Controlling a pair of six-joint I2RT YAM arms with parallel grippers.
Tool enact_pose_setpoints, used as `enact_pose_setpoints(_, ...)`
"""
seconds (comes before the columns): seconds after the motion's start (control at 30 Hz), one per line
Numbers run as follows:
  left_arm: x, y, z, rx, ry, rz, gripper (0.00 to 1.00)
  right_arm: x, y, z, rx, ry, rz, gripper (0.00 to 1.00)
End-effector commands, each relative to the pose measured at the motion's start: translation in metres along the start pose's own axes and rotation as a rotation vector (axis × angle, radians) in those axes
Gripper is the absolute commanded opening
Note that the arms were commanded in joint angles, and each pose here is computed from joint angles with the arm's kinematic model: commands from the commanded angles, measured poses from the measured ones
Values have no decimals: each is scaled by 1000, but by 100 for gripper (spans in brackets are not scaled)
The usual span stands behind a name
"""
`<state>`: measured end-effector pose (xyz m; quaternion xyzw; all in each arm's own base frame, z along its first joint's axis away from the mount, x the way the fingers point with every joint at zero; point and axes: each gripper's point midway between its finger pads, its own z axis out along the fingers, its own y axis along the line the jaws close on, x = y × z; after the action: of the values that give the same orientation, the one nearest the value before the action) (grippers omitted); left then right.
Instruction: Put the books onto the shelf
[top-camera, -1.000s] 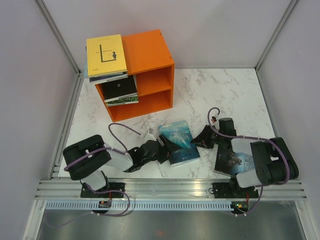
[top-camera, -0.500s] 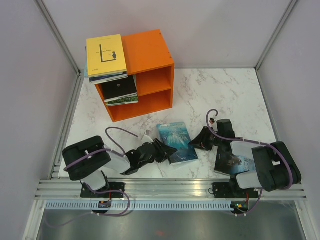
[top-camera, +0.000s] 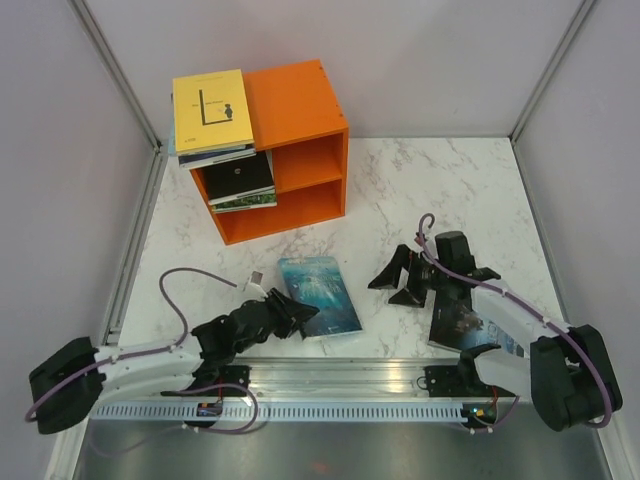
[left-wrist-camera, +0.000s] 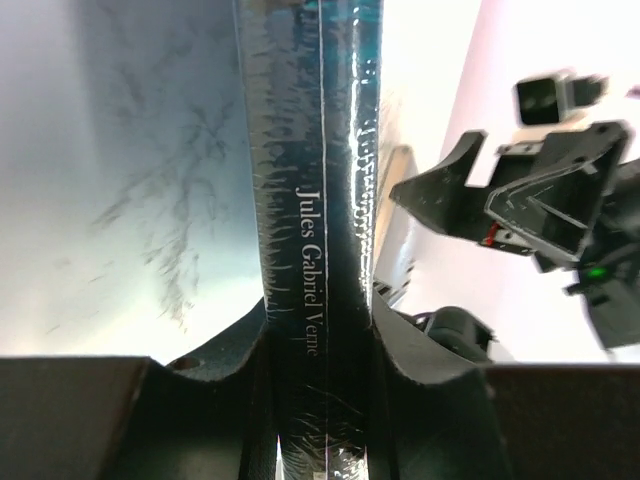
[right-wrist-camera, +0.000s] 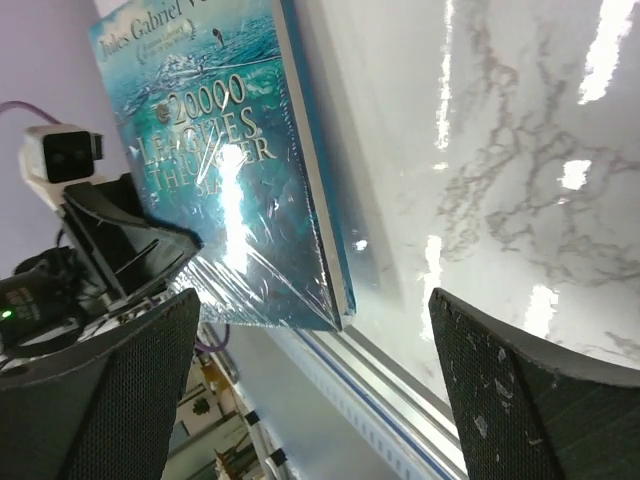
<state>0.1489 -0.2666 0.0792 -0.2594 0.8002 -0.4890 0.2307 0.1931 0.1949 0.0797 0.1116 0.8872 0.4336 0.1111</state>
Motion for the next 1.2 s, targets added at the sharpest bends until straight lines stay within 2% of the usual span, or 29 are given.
enact_pose_setpoints(0.0,-40,-45,-28,174,-160,-112,2,7,22,-7,-97,31,32,98)
enact_pose_setpoints(0.03,-45,-45,-34,184,-177,-124,2,9,27,-7,-124,32,76,98)
enact_pose_setpoints(0.07,-55,-60,-50,267,-208,-170,2,11,30,-7,-153,32,106,98)
enact_pose_setpoints(0.1,-58,-51,-53,244,-223,-177,2,13,33,-6,-215,23,98,98)
enact_pose_setpoints(0.13,-64,-51,-57,262,-251,-201,2,14,40,-8,-253,24,173,98)
enact_pose_setpoints(0.2,-73,-64,-76,349,-273,-239,2,14,48,-9,-336,2,173,98)
enact_pose_setpoints(0.27,-78,-61,-83,341,-298,-238,2,19,56,-9,-372,22,218,98)
enact_pose_setpoints(0.37,-82,-65,-95,349,-306,-221,2,17,87,-11,-454,26,176,98)
enact_pose_setpoints(0.57,-78,-74,-93,311,-292,-174,2,20,150,-12,-608,39,103,98)
enact_pose_setpoints(0.67,-76,-82,-91,323,-282,-164,2,23,163,-3,-627,59,106,98)
enact_pose_setpoints(0.8,-74,-90,-88,346,-276,-171,2,39,162,21,-562,115,77,98)
enact_pose_setpoints(0.87,-75,-96,-91,355,-278,-159,2,38,161,27,-518,92,3,98)
enact_pose_setpoints(0.9,-76,-98,-92,353,-279,-154,2,37,147,33,-427,85,22,98)
enact_pose_setpoints(0.93,-77,-105,-97,366,-283,-150,2,36,140,36,-391,66,-50,98)
enact_pose_setpoints(0.97,-78,-108,-100,372,-285,-148,2,36,133,38,-322,73,-49,98)
enact_pose_setpoints(1.03,-79,-116,-106,392,-286,-149,2,30,127,42,-264,44,-96,98)
enact_pose_setpoints(1.17,-81,-125,-113,415,-290,-147,2,31,108,55,-190,70,-53,98)
